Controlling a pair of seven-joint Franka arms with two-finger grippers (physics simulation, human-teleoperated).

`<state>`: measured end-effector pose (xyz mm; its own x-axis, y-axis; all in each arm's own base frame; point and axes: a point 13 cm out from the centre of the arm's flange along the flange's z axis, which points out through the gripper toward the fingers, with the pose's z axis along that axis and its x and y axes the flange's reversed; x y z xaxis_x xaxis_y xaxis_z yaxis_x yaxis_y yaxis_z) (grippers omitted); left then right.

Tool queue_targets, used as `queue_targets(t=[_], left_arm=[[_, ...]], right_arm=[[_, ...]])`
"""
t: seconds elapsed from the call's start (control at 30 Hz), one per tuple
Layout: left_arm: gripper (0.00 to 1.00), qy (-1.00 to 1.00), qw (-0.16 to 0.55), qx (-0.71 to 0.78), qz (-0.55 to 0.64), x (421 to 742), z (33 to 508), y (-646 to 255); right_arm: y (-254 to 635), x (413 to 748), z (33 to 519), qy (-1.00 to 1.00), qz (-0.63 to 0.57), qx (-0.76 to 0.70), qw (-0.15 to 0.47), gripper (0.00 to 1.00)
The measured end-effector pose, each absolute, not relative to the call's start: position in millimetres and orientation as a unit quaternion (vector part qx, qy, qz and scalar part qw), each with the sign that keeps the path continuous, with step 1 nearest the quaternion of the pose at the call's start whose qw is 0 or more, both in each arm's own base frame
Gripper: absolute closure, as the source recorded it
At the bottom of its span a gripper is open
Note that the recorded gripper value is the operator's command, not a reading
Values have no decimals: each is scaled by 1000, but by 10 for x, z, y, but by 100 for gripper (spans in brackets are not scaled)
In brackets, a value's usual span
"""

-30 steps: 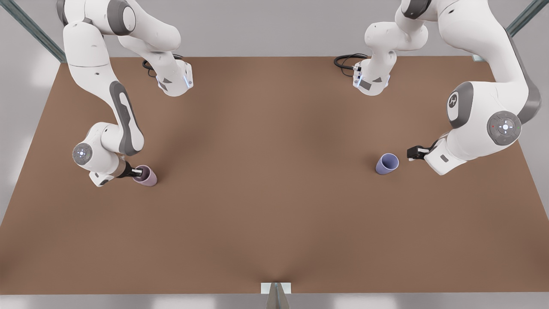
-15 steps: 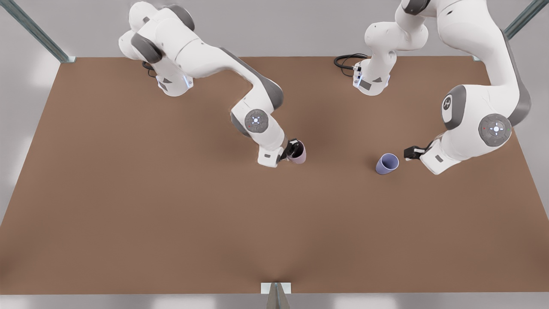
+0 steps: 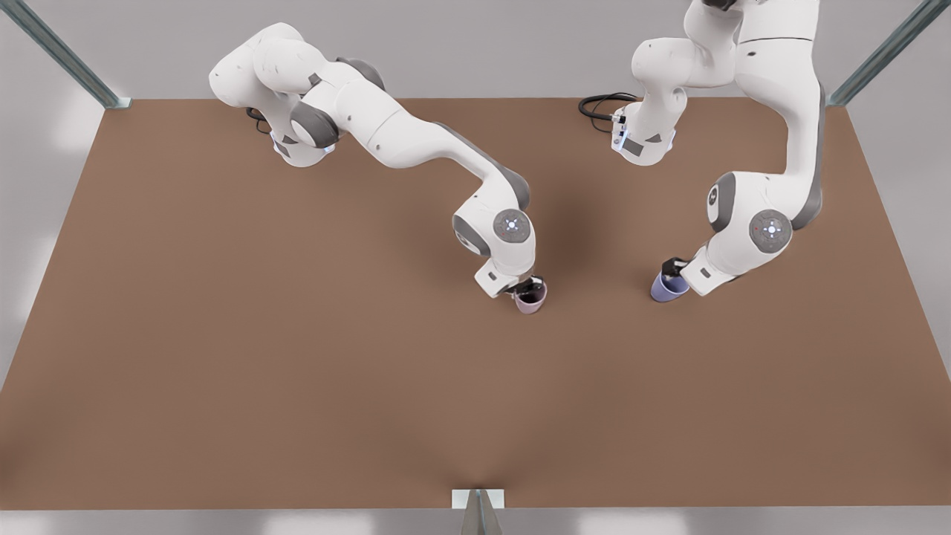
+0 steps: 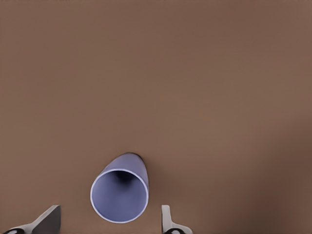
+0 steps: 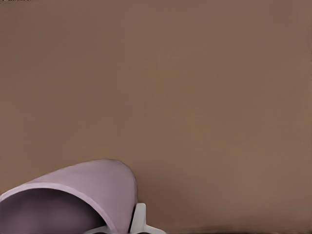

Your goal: Stack the cups, with the pink cup at the bottom and the purple cup at the top

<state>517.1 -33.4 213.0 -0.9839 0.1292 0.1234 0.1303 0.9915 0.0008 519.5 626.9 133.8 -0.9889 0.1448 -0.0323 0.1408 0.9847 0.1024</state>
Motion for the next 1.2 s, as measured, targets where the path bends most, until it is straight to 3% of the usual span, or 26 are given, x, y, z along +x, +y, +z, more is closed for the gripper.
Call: queue_targets(t=[0.27,0.3,0.33,0.37,0.77,0.87,0.93,0.97,1.03,1.2], left_arm=[[0,-996,48,-70,-3,4977,1678,-364],[0,-996,50,-70,-3,4915,1603,-360],[0,-996,51,-70,-3,4866,1540,-356],[0,-996,51,-70,-3,4831,1491,-354],[0,-996,38,-79,-2,4636,1202,-418],[0,-996,48,-79,-2,4459,1062,-403],[0,-996,50,-80,-2,4408,1018,-407],[1,-996,48,-81,-2,4406,1012,-416],[24,-996,45,-83,-2,4418,1012,-428],[25,-996,33,-85,-1,4492,1055,-459]], right_arm=[[6400,4976,1053,985,49,163,-1,79],[6417,4944,999,984,49,172,-5,65],[6422,4936,974,982,49,181,-6,42],[6422,4938,961,980,50,191,-7,36],[6387,4948,1275,961,60,268,-16,34],[6322,4999,1538,956,69,285,-19,34],[6215,5132,2053,949,91,302,-14,28],[6053,5296,2373,942,104,318,-11,23],[5353,5634,2963,928,109,357,-11,0],[2261,6229,3818,886,93,454,-4,0]])
